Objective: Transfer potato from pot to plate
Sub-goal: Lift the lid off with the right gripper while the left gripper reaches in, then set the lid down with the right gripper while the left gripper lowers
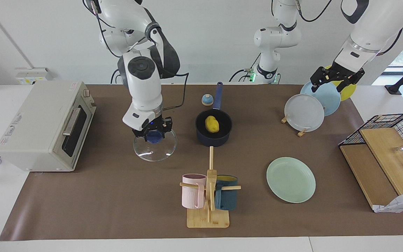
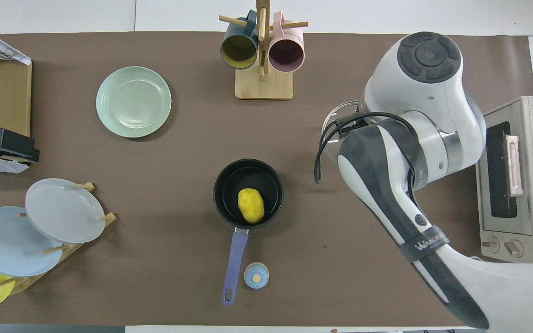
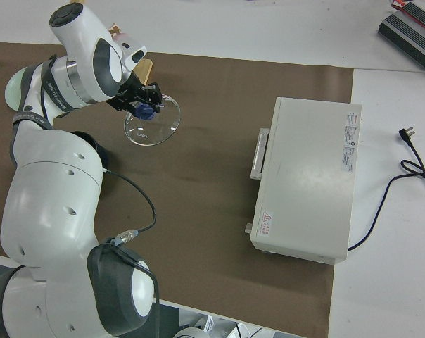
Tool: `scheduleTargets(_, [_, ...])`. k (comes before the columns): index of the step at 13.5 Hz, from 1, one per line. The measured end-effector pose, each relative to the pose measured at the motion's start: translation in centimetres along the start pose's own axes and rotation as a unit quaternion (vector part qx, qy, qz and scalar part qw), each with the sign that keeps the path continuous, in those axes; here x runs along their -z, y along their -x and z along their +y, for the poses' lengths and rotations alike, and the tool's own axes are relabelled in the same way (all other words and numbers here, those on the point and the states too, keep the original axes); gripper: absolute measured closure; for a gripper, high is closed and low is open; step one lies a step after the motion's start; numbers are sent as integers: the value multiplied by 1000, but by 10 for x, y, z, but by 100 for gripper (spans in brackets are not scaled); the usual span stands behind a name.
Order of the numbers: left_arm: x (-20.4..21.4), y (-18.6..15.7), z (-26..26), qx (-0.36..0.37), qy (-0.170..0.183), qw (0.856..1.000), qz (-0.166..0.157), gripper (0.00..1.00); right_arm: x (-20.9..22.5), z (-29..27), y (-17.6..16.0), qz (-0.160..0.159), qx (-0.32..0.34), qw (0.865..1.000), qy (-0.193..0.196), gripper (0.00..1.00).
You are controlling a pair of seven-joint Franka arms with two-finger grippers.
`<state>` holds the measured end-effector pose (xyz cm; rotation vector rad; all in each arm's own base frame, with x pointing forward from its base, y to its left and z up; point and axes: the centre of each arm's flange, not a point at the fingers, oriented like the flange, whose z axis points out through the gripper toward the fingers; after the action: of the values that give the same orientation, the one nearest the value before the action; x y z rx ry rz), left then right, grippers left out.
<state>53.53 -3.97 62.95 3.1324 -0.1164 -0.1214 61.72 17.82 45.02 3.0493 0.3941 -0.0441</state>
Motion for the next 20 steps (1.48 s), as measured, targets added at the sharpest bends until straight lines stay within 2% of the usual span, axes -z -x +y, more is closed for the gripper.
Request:
scheduleTargets(3, [0, -5, 32, -9, -1, 1000, 22, 0, -31, 54, 10, 10, 32, 999, -2, 33])
scheduleTargets(6, [-19, -2, 122, 10, 0, 999, 32, 0, -77, 107, 36, 30, 54, 998, -1, 33])
scheduleTargets(8, [-57, 2, 197, 22, 6, 999, 48, 0, -99, 112, 54, 34, 54, 998, -1, 33])
scheduleTargets(11, [-138, 14, 282, 22, 10, 999, 46, 0, -115, 107, 69, 42, 57, 997, -1, 33])
scheduleTargets(14, [-206, 18, 309, 10, 15, 999, 50, 0, -122, 121, 74, 48, 52, 997, 0, 33])
scheduleTargets(18, [-244, 29, 320, 19, 21, 998, 57, 0, -134, 141, 80, 39, 48, 998, -1, 33])
scheduleTargets(19, [-250, 33, 326, 22, 21, 998, 55, 0, -135, 140, 80, 39, 48, 998, -2, 28])
scheduleTargets(20, [-254, 36, 333, 26, 21, 998, 54, 0, -134, 139, 79, 39, 49, 998, -2, 17])
